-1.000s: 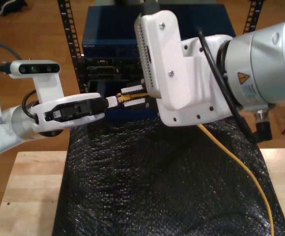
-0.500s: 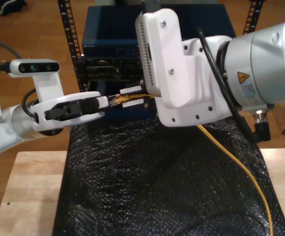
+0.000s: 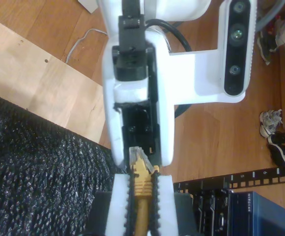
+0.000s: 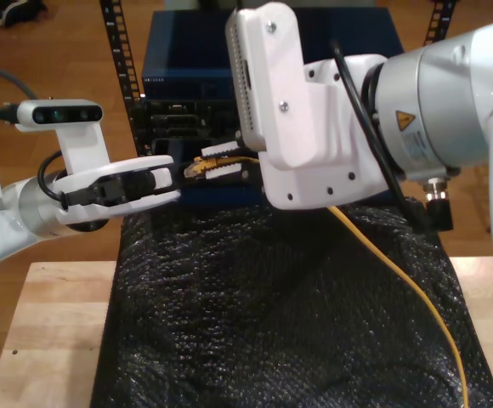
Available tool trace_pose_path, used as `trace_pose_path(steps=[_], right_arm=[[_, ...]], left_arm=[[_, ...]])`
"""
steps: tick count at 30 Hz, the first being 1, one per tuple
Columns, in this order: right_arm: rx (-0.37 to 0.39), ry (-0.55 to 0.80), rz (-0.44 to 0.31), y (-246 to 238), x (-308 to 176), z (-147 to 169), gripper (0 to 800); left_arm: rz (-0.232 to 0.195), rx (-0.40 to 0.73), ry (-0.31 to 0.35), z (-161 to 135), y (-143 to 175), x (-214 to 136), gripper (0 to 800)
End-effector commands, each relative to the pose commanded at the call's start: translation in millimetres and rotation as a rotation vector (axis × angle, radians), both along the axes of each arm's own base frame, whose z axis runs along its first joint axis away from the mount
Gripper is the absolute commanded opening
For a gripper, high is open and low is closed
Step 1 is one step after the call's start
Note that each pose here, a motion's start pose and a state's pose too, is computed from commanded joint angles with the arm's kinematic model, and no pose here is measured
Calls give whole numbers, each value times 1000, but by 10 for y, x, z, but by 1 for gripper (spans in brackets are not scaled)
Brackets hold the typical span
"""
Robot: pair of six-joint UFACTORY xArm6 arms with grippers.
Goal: Grab the cable and plug it in
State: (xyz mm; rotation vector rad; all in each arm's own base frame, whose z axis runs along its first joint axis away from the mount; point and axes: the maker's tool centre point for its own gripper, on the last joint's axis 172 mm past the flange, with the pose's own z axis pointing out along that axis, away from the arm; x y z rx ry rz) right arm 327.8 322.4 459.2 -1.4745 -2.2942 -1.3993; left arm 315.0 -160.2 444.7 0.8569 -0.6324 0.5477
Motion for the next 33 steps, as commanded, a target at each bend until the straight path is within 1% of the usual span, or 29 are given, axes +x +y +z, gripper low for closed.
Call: trace_pose_path(steps=[2,5,9,11,14,16,19,20,22,25,28,30,33], right_arm=[[6,19,-40,-89,96,-9,1],[11,22,-86,-232,229,9,1],[11,28,-112,-319,306,-2,1],[3,37,-121,-349,347,-51,1],[-4,49,-139,-421,411,-91,1],[-9,70,-161,-503,465,-141,1],[-17,119,-198,-668,519,-186,1],[-22,137,-207,-723,529,-205,1],[-32,180,-242,-892,577,-291,1],[-40,242,-301,-1151,638,-419,1],[-58,306,-323,-1301,636,-577,1],[-67,347,-348,-1438,646,-681,1],[-76,405,-387,-1656,637,-812,1]], left_arm=[[18,15,1,-36,-7,48,791],[60,43,-4,-80,26,156,791],[88,72,-13,-118,16,236,795],[109,86,-14,-148,27,285,795],[151,119,-40,-143,78,418,795],[162,132,-52,-131,102,459,795],[173,143,-92,-80,123,503,795],[184,148,-108,-66,142,528,795],[220,168,-132,-98,169,609,795],[277,202,-195,-168,173,723,795],[314,244,-264,-265,186,792,795],[319,288,-287,-356,204,813,795],[300,370,-309,-532,230,794,795]])
